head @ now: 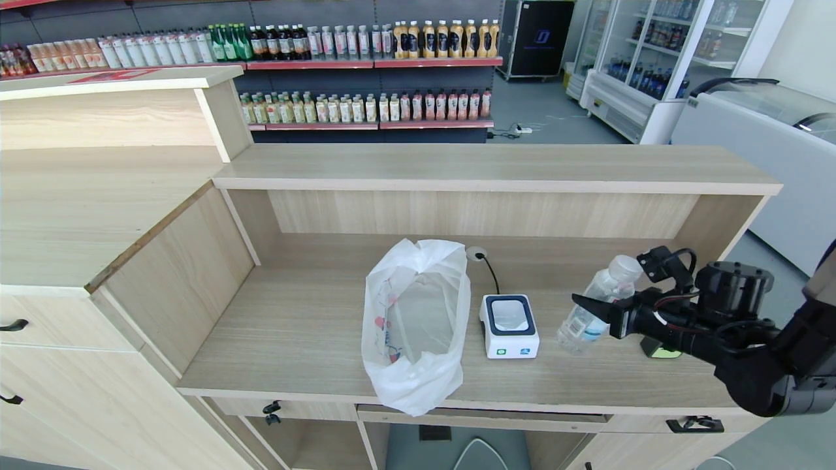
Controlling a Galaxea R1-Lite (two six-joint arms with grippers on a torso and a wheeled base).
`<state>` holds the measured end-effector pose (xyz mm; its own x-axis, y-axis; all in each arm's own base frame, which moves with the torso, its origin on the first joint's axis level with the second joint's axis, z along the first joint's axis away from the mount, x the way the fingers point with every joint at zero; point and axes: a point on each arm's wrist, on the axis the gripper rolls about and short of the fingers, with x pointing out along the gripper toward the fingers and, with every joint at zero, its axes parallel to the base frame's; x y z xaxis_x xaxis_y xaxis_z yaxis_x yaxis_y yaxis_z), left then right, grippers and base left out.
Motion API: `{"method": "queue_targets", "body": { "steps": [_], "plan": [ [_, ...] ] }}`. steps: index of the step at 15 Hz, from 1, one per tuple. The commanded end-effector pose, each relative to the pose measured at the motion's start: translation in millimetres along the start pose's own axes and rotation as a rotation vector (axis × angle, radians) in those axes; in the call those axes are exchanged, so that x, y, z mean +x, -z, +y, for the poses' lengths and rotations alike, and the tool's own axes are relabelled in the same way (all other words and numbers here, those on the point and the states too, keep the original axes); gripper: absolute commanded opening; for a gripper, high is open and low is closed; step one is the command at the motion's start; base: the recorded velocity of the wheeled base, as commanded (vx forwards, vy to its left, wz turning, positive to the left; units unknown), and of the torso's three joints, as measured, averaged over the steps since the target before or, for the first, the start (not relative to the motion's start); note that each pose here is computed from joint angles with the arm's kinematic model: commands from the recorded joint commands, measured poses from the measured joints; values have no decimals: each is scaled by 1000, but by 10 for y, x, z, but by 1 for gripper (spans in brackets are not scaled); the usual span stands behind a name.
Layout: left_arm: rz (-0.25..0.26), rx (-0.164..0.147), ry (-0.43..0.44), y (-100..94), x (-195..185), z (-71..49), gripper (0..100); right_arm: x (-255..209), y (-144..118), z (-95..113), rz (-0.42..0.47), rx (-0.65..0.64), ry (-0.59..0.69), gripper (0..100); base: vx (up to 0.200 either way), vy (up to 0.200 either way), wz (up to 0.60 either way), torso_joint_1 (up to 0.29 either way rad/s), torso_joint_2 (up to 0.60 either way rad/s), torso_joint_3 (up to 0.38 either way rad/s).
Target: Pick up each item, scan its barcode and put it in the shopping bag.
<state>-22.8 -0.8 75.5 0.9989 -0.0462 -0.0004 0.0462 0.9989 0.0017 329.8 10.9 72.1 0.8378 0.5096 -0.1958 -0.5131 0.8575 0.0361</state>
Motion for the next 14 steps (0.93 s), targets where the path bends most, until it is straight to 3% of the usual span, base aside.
{"method": "queue_targets", "body": {
  "steps": [1,4,6,8,9,10,14],
  "plan": [
    [1,0,0,0,1,0,100,-524,-924,241,-130,25,-126,0,0,0,0,0,0,0],
    [1,0,0,0,1,0,100,-1021,-1403,529,-189,90,-349,0,0,0,0,0,0,0],
    [1,0,0,0,1,0,100,-1250,-1483,681,-198,83,-501,0,0,0,0,0,0,0],
    [1,0,0,0,1,0,100,-1323,-1516,743,-202,71,-549,0,0,0,0,0,0,0],
    [1,0,0,0,1,0,100,-1408,-1607,994,-208,48,-693,0,0,0,0,0,0,0],
    [1,0,0,0,1,0,100,-1435,-1640,1130,-209,51,-758,0,0,0,0,0,0,0],
    [1,0,0,0,1,0,100,-1443,-1671,1385,-182,84,-898,0,0,0,0,0,0,0]
  ]
}}
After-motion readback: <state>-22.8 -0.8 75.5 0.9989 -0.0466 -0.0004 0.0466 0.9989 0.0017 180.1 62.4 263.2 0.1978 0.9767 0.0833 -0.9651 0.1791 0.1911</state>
